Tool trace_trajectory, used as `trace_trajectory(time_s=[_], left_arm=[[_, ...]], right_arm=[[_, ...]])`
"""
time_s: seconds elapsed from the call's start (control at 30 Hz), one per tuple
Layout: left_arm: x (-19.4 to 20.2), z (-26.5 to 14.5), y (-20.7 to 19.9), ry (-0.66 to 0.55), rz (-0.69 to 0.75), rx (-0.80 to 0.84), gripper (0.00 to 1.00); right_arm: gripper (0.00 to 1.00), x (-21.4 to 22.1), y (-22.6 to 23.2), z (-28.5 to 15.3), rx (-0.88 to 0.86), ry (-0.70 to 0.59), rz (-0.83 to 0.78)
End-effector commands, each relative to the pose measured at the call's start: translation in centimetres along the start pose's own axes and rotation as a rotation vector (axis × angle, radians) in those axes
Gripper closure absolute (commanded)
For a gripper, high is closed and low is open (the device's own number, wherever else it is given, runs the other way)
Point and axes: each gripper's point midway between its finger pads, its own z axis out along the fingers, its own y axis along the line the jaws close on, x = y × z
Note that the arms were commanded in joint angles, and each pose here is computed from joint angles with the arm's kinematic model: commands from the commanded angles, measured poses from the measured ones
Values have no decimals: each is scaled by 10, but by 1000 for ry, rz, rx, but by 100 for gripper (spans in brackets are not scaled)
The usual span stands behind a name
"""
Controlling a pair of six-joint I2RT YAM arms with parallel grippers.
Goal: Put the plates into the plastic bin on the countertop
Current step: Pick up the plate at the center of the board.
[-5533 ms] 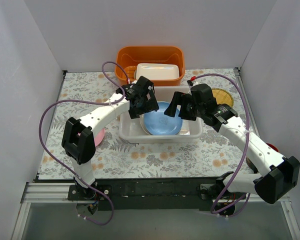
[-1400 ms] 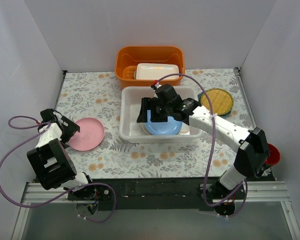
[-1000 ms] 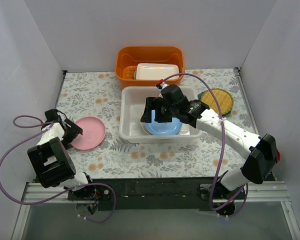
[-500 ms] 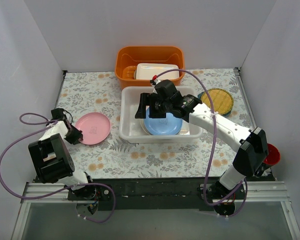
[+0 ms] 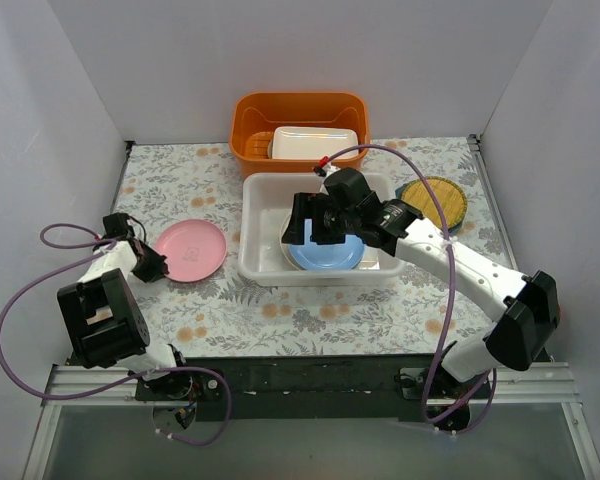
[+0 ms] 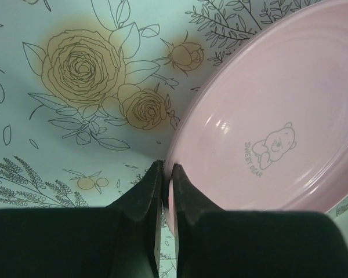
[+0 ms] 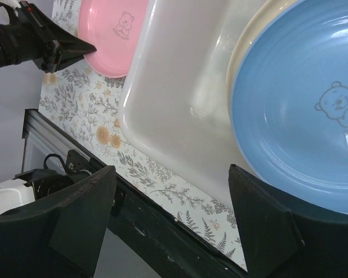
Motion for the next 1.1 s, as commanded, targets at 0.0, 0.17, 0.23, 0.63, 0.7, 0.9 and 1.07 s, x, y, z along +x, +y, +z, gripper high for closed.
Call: trace_trajectory(time_s=[0.0, 0.17, 0.23, 0.63, 0.7, 0.9, 1.07], left_arm=[[0, -6, 9, -27, 24, -53, 100], [-3, -11, 7, -53, 14, -46, 100], [-5, -13, 7, -64, 12, -48, 100], [-33, -52, 6, -213, -26, -28, 100], [-36, -60, 5, -216, -38, -19, 100], [-55, -99, -8, -299, -57, 41, 100], [-54, -120, -27, -292, -65, 141, 100]], right_arm=[[15, -7, 0, -15, -6, -54, -9], [15, -12, 6, -11, -26, -57, -8], [15, -19, 14, -7, -48, -58, -12], [16, -29, 33, 23, -109, -9, -27], [16, -27, 30, 24, -100, -12, -26], [16, -24, 28, 24, -106, -5, -25], [17, -25, 26, 13, -99, -38, -23]])
